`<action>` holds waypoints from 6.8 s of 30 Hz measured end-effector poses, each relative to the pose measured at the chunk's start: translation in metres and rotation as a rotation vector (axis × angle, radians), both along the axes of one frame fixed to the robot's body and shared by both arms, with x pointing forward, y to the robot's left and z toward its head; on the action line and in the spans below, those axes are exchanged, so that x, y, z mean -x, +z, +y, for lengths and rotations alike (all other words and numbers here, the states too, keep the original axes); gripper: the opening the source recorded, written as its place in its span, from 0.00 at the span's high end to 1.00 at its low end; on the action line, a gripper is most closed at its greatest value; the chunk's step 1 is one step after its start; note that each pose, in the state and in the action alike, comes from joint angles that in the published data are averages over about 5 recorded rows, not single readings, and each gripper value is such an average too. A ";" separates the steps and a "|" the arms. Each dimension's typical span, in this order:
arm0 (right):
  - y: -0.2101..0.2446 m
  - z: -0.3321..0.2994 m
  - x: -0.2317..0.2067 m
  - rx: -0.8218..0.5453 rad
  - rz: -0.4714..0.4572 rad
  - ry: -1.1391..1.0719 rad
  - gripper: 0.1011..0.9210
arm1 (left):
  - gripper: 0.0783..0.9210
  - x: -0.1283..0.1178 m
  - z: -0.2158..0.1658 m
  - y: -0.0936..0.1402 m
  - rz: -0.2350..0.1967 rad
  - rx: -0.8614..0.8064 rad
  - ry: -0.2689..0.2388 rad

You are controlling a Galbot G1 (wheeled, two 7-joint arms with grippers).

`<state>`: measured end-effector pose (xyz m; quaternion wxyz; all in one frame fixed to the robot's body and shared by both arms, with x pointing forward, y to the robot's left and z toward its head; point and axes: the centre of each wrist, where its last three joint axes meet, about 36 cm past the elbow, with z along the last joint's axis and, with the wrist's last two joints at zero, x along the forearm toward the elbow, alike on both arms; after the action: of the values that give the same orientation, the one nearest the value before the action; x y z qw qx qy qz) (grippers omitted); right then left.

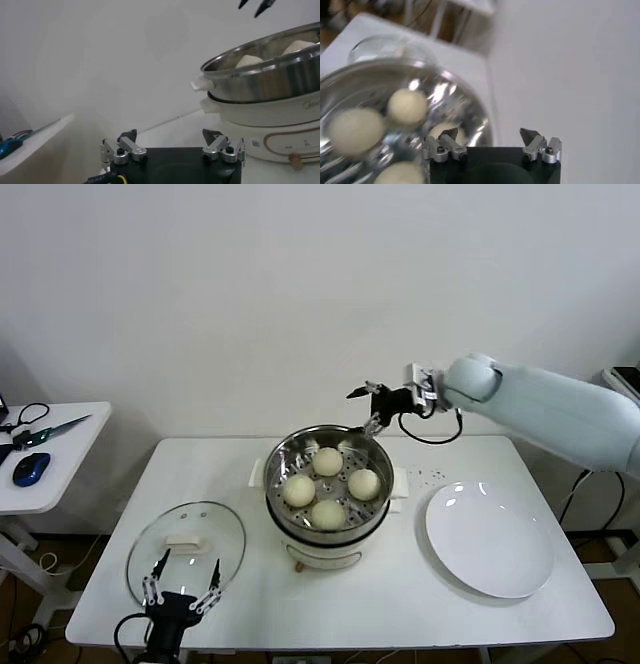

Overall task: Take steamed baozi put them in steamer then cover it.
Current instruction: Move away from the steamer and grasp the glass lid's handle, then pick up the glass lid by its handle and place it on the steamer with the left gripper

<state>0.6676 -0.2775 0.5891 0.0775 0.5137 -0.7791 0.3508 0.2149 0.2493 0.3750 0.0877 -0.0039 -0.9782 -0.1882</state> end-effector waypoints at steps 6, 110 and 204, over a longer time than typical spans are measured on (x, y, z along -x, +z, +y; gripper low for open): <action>-0.044 -0.021 0.028 -0.232 -0.098 -0.143 0.12 | 0.12 -0.004 0.001 0.006 -0.025 -0.023 0.005; -0.243 -0.130 0.278 -0.502 -0.125 -0.940 0.12 | 0.91 -0.109 0.054 -0.058 0.007 -1.311 0.062; -0.275 -0.169 0.270 -0.369 -0.163 -0.946 0.12 | 0.91 -0.222 -0.264 0.049 -0.047 -1.188 -0.111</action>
<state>0.3978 -0.4464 0.3139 0.0746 0.0811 -0.9787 0.1730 0.4364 -0.0147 0.4244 0.0433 -0.0009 -0.7056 -0.7072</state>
